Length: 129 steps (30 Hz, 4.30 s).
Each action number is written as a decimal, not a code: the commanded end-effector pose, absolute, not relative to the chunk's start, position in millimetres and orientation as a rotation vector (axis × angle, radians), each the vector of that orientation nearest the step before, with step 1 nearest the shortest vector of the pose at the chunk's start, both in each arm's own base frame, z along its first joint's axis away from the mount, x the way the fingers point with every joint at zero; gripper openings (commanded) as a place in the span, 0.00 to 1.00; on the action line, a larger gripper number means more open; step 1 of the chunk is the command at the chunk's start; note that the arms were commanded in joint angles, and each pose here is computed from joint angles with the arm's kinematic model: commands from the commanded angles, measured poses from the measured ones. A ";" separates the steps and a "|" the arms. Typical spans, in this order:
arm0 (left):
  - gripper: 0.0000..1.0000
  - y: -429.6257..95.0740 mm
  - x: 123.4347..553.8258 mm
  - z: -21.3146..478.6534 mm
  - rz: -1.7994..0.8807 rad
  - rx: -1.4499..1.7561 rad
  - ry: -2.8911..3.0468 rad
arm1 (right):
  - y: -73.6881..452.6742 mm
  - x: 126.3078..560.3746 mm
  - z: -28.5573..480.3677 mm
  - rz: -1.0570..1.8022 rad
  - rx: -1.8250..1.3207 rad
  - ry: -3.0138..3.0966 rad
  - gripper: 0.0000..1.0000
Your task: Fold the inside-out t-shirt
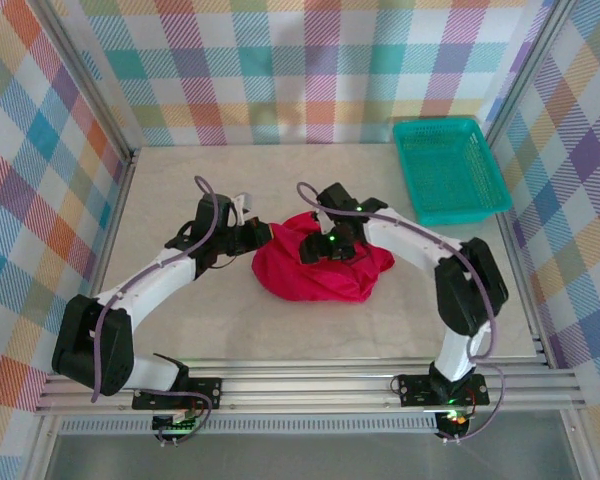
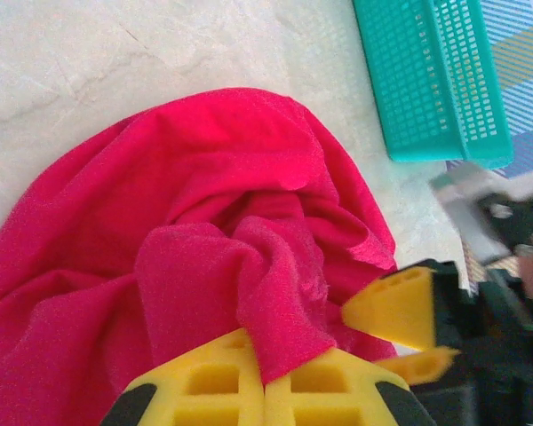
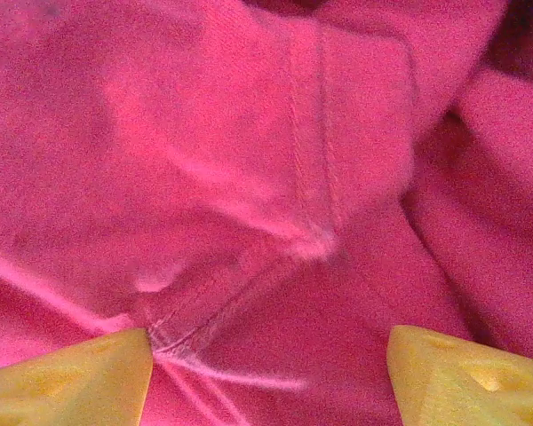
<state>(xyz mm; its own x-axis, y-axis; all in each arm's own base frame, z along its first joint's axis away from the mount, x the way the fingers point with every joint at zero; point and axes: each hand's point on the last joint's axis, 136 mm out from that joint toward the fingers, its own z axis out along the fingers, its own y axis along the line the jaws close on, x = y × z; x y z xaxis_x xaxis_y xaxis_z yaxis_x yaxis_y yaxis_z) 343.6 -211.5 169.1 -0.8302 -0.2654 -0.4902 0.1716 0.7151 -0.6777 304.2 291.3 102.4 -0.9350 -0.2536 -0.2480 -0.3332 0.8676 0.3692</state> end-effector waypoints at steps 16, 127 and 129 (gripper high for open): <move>0.00 -197.8 326.1 186.3 -0.940 0.053 2.343 | 219.6 353.4 231.7 0.908 -0.174 2.660 0.00; 0.47 -337.2 361.3 87.6 -0.813 0.362 2.597 | 223.0 326.7 149.9 1.275 -0.012 2.537 0.00; 0.46 -339.4 364.4 85.5 -0.813 0.352 2.589 | 223.2 326.4 150.2 1.278 -0.016 2.536 0.00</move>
<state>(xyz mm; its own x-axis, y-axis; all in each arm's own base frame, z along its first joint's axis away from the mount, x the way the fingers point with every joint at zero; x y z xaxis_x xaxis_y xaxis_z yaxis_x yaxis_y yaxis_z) 354.1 -333.0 80.9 -0.9074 0.1229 -0.4019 0.3351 0.7887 -0.5154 319.9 218.5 131.1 -0.9637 0.1281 -0.2344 -0.1011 0.6374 0.7639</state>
